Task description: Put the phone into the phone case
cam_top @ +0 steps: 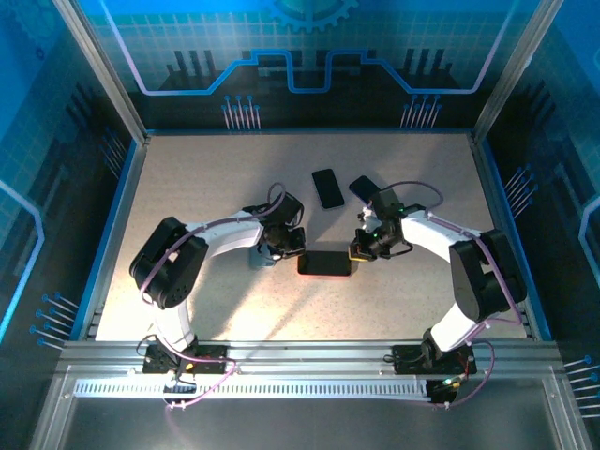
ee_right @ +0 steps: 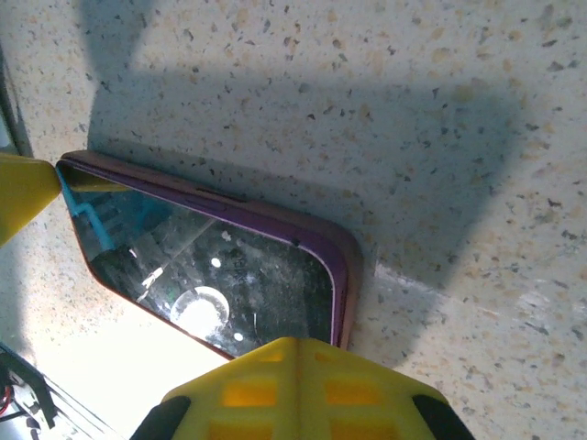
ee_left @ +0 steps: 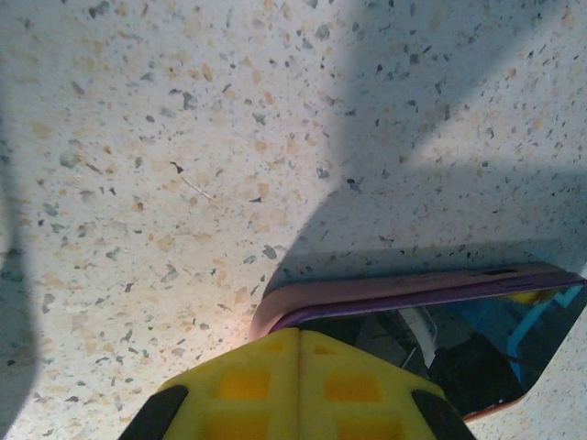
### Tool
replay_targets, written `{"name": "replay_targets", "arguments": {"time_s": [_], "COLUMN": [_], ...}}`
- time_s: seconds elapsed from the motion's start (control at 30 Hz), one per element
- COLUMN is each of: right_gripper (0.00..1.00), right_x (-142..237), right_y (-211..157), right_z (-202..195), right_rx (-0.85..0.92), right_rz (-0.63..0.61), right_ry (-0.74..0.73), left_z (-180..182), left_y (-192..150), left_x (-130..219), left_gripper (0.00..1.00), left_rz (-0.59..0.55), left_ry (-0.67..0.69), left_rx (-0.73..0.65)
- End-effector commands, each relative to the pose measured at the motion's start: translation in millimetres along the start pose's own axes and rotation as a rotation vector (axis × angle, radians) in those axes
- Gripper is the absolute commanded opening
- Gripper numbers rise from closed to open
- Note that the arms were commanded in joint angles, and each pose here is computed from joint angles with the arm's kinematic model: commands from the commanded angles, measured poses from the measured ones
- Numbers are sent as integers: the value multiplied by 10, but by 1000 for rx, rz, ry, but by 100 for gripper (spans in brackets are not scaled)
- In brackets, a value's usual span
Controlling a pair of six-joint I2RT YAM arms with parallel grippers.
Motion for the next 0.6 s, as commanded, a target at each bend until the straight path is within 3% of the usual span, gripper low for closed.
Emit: {"name": "replay_targets", "arguments": {"time_s": [0.0,0.57], "right_gripper": [0,0], "right_x": [14,-64], "right_y": [83,154], "right_z": [28,-21], "right_rx": [13,0], "right_rz": [-5,5], "right_ry": [23,20], "left_z": [81,215], "left_y": [-56,-135], "left_x": [-52,-156], "left_gripper": [5,4], "left_rz": [39,60], "left_ry": [6,24], "left_rx": [3,25]}}
Point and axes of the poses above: each hand's point on the last joint's axis, 136 mm out from that joint toward the fingers, its own x axis back along the fingers, its own z axis along the line the jaws close on, y = z × x, the point moved 9 cm from there along x, back along the fingers, and after that the axes turned 8 degrees about -x, right-handed, at the moved point
